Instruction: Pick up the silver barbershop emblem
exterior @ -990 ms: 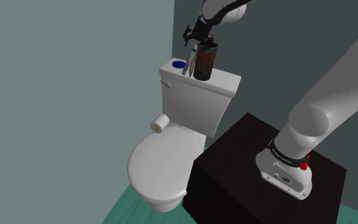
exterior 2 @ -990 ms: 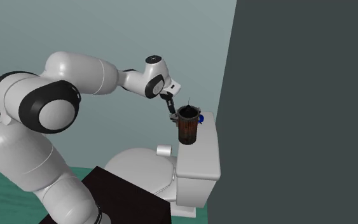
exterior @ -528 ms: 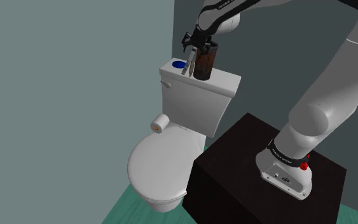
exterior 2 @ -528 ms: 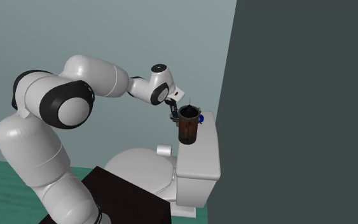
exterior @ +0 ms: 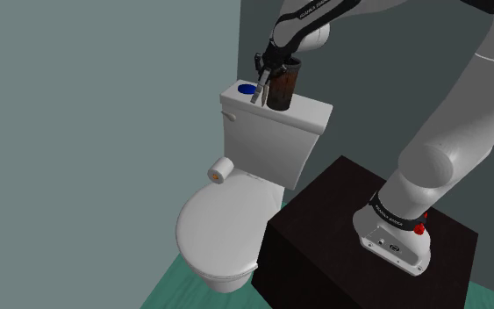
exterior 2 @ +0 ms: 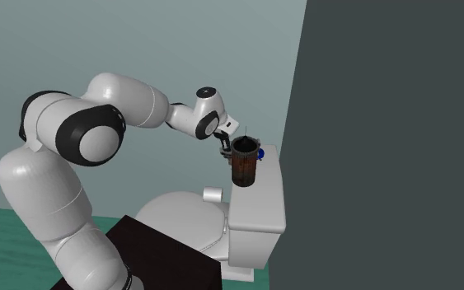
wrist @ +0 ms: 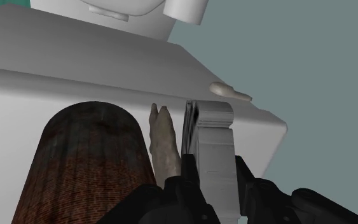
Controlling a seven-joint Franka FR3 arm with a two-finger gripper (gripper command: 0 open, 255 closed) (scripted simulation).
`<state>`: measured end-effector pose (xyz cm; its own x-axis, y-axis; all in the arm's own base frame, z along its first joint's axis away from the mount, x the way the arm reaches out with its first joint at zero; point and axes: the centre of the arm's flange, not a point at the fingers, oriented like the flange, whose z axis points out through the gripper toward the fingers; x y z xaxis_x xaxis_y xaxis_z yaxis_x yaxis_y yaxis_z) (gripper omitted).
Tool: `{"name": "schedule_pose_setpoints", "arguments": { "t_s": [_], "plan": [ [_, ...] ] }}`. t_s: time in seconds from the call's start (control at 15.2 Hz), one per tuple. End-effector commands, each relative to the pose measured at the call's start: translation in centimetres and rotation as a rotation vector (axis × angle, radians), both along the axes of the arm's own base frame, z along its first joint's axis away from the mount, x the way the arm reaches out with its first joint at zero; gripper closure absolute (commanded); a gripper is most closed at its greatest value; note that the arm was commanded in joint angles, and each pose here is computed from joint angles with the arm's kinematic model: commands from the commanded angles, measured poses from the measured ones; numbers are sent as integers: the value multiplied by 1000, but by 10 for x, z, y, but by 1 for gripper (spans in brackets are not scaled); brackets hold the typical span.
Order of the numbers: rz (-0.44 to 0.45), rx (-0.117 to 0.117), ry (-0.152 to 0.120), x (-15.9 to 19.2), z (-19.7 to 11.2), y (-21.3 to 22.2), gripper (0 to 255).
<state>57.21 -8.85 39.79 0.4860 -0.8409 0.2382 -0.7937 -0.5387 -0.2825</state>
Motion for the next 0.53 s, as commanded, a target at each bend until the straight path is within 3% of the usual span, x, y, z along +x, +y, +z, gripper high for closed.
{"name": "schedule_pose_setpoints", "arguments": {
  "t_s": [0.0,0.46],
  "plan": [
    [-1,0,1,0,0,0,255],
    [-1,0,1,-1,15,0,255]
  ]
}}
